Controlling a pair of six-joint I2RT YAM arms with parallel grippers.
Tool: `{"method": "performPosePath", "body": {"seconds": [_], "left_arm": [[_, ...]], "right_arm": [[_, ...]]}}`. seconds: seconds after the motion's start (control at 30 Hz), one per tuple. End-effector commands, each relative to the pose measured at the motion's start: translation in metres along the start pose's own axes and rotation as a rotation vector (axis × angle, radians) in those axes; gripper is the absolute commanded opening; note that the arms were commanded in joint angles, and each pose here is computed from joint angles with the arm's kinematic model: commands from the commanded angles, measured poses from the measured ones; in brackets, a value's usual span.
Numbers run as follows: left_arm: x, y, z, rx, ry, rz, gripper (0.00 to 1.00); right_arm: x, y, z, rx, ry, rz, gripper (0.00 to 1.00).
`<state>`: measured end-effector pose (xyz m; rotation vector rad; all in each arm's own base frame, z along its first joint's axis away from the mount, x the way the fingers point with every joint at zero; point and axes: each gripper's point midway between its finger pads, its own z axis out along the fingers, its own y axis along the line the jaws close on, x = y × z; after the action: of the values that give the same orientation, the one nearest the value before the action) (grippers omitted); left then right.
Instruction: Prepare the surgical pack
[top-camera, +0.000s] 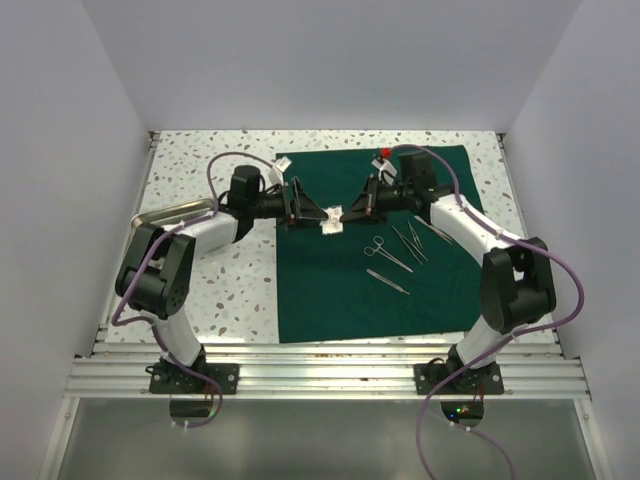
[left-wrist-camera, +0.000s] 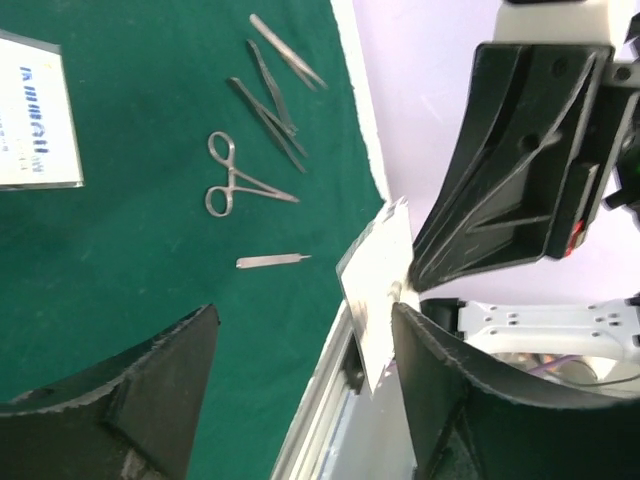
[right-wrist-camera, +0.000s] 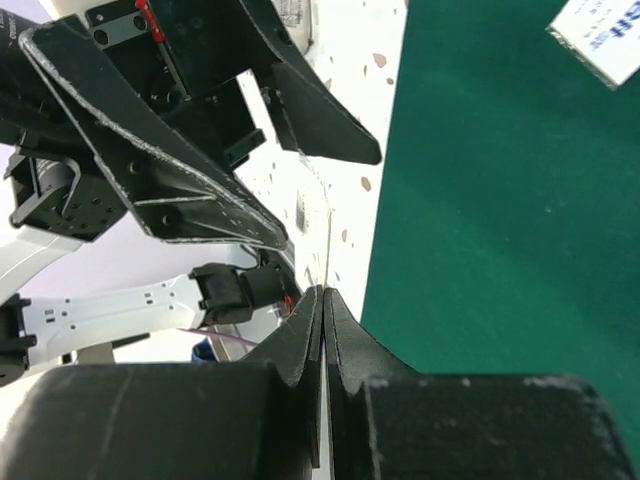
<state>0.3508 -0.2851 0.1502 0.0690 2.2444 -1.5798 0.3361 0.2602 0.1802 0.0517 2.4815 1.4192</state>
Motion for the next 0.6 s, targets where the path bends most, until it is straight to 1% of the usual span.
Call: {"method": "performPosePath", "body": {"seconds": [0.0, 0.1, 0.13, 0.2, 0.23, 0.3, 0.33, 0.4, 0.43, 0.47, 0.5, 0.57], "left_arm": [[-0.001, -0.018, 0.002, 0.095, 0.004, 0.017, 0.72], [-0.001, -0.023, 0.001, 0.123, -0.003, 0.023, 0.63], [-0.001, -0.022, 0.001, 0.124, -0.003, 0.023, 0.57], [0.000, -0.026, 0.000, 0.144, -0.002, 0.029, 0.48], [0.001, -0.027, -0.001, 0.150, -0.002, 0.028, 0.40], [0.002, -0.029, -0.001, 0.156, 0.002, 0.027, 0.30], [0.002, -0.030, -0.002, 0.159, 0.001, 0.029, 0.22], [0.003, -0.029, -0.005, 0.157, 0.000, 0.029, 0.11], [0.003, -0.029, -0.007, 0.156, -0.003, 0.029, 0.00], [0.001, -0.024, -0.012, 0.146, -0.015, 0.022, 0.00], [0.000, -0.018, -0.015, 0.130, -0.020, 0.013, 0.00], [-0.008, -0.007, -0.029, 0.095, -0.052, 0.004, 0.00]], "right_arm": [[-0.001, 0.030, -0.005, -0.068, -0.017, -0.040, 0.00], [0.001, 0.030, -0.001, -0.069, -0.010, -0.040, 0.00], [0.002, 0.030, 0.000, -0.069, -0.009, -0.042, 0.00], [0.002, 0.030, 0.002, -0.068, -0.005, -0.042, 0.00], [0.002, 0.030, 0.002, -0.068, -0.005, -0.042, 0.00], [0.002, 0.030, 0.004, -0.067, -0.003, -0.042, 0.00], [0.001, 0.029, 0.005, -0.064, -0.004, -0.041, 0.00], [0.002, 0.026, 0.006, -0.052, 0.001, -0.034, 0.00], [-0.001, 0.026, 0.007, -0.043, 0.001, -0.032, 0.00], [-0.003, 0.021, 0.008, -0.016, -0.006, -0.037, 0.02], [0.001, 0.015, 0.008, 0.014, 0.014, -0.017, 0.13], [-0.004, 0.005, 0.009, 0.076, 0.008, -0.032, 0.25]]}}
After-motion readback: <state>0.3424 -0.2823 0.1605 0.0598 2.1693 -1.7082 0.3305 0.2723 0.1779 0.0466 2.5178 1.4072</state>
